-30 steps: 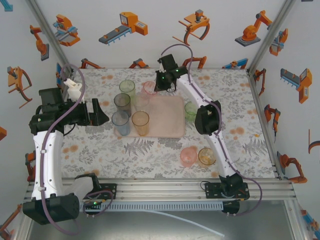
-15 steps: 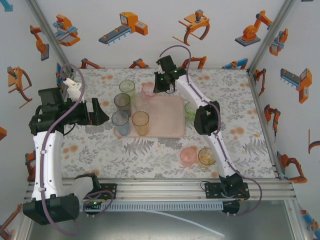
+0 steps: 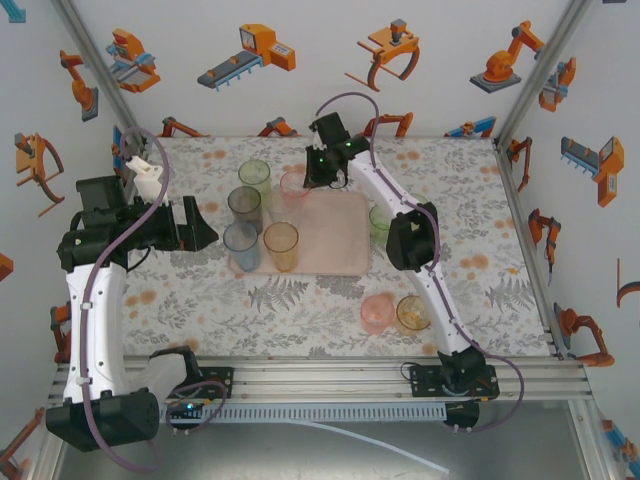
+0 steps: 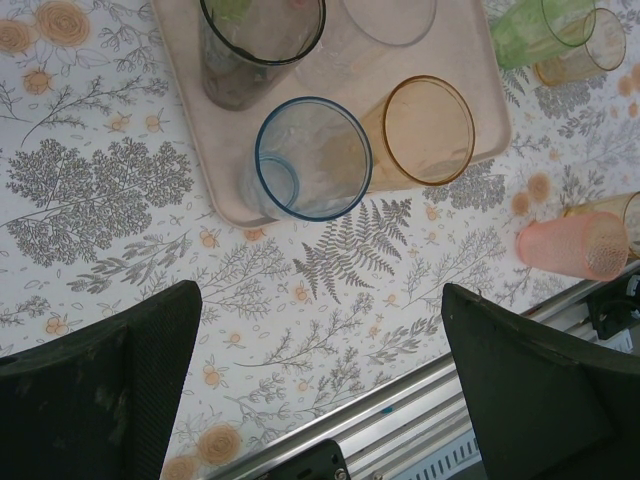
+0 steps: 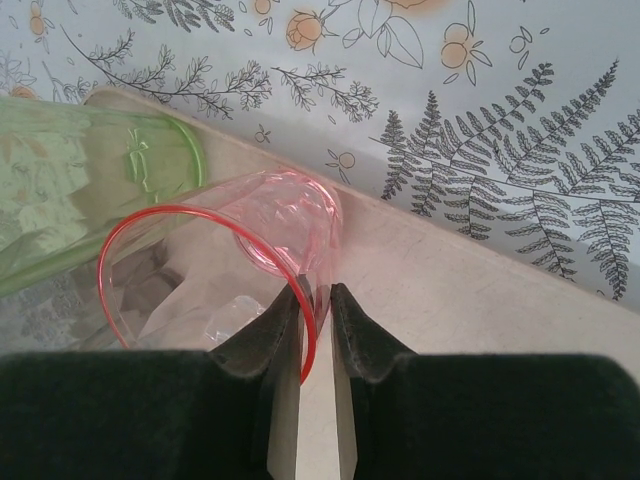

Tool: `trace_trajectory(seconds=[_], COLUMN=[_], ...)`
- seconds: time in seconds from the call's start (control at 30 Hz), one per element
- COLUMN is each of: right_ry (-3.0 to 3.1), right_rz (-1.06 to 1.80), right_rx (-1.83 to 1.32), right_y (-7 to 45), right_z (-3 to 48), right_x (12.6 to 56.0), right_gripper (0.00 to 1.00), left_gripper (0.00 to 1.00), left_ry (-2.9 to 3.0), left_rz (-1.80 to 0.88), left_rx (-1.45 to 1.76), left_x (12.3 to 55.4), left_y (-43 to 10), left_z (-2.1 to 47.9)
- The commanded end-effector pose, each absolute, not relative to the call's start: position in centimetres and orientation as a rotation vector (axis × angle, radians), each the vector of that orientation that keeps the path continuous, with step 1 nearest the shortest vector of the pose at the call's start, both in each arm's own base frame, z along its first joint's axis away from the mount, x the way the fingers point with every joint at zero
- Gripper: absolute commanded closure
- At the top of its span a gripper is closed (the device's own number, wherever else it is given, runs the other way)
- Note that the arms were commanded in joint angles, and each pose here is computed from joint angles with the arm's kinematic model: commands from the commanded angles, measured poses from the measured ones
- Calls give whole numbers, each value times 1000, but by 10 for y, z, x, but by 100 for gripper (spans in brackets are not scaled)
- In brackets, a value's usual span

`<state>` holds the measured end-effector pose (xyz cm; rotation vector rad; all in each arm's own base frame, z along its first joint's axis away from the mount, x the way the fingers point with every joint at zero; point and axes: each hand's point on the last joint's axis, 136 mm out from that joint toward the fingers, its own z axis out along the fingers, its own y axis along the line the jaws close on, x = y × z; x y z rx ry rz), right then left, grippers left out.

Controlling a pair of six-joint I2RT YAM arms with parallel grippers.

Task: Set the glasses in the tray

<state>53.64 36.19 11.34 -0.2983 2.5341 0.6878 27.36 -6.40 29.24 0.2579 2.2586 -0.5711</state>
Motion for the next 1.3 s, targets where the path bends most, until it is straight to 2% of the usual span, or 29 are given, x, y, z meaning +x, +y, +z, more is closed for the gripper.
trace_trajectory(seconds=[0.0,0.4,1.27], right_ry=[2520,2498,2463], right_rz=[733,788,942], right_rx=[-302,-269,-200], right_y=[372,380,395], right_z=[119,122,128], right_x=[535,539,545], right_gripper=[79,70,65], left_gripper=[3,3,3], left_ry=[2225,2224,2207], left_rz=[-602,-603,-603], left_rx=[268,269,267], left_x=[272,273,272], left_y=[-69,-69,-69], left_z=[301,301,307])
